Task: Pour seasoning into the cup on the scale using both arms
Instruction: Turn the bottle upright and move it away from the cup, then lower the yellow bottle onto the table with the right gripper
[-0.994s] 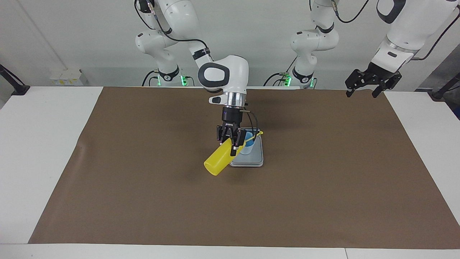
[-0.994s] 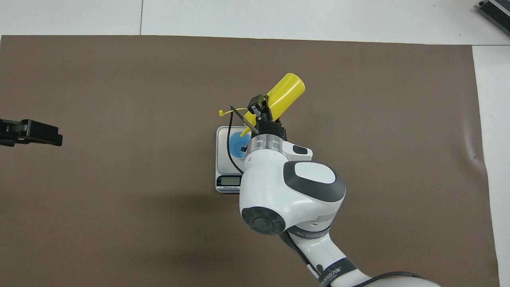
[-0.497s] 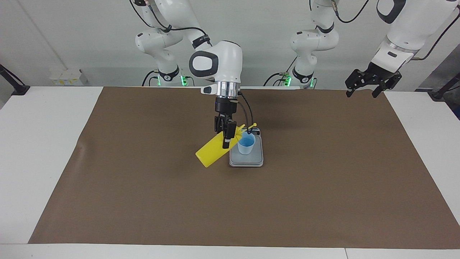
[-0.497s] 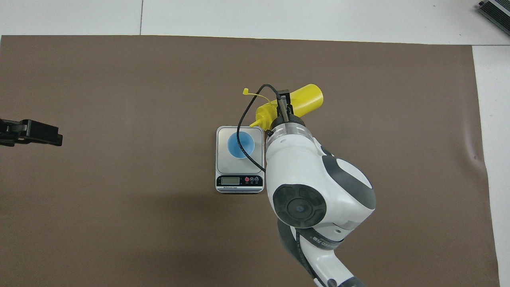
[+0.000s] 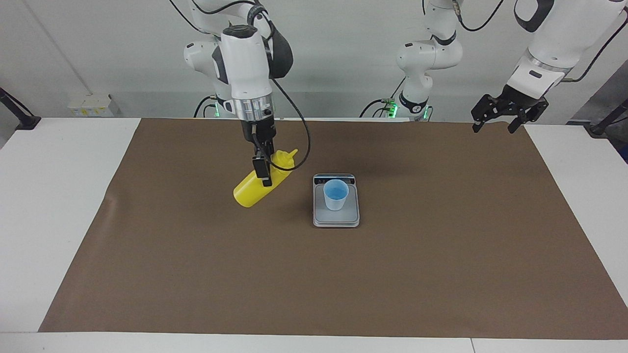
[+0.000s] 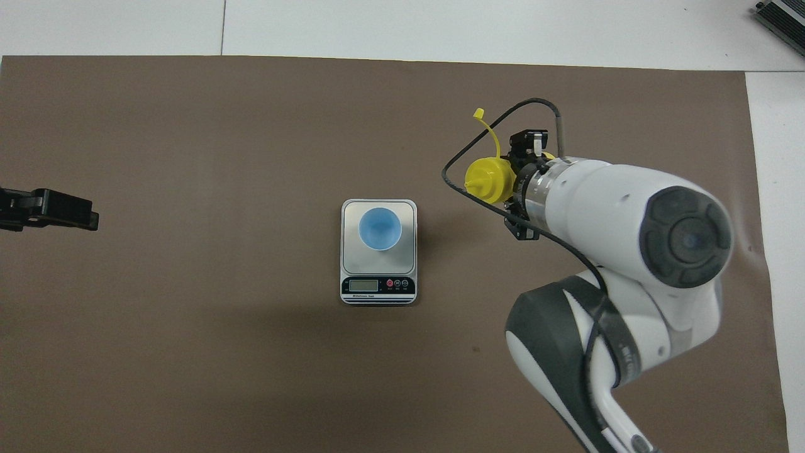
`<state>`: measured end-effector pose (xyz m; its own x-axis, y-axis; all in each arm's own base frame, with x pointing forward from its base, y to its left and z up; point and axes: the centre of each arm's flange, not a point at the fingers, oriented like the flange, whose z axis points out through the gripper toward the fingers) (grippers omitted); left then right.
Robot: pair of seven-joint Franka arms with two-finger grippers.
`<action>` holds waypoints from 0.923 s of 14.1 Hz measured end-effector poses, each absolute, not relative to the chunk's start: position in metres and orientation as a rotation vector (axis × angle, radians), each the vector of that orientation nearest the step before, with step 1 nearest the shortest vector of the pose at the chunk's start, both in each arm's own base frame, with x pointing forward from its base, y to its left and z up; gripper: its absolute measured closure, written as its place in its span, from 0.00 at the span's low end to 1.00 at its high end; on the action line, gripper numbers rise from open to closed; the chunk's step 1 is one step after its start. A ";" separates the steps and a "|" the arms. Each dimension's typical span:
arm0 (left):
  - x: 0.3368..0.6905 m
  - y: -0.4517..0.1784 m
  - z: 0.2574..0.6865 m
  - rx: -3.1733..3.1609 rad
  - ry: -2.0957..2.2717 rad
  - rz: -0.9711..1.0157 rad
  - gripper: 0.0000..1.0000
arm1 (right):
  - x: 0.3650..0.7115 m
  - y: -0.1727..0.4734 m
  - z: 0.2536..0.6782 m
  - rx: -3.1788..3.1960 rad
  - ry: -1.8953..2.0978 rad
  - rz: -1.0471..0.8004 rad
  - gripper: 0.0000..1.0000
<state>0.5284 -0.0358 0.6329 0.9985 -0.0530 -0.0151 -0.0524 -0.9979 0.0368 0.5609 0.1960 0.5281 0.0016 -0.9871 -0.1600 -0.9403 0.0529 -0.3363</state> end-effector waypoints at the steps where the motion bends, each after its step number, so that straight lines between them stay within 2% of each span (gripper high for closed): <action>1: 0.528 -0.036 0.633 3.104 -0.082 -0.025 0.00 | 0.563 0.177 0.528 -1.926 2.005 -0.106 0.45; 8: 0.528 -0.036 0.633 3.104 -0.082 -0.025 0.00 | 0.574 0.044 0.523 -1.780 1.931 0.293 0.45; 13: 0.528 -0.036 0.633 3.104 -0.082 -0.025 0.00 | 0.557 -0.067 0.497 -1.678 1.833 0.525 0.45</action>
<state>0.5284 -0.0358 0.6329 0.9985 -0.0530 -0.0151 -0.0524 -0.9979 0.0368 0.5565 -0.0669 0.4968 -0.0280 -0.7530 -0.6574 -0.9868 0.1257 -0.1020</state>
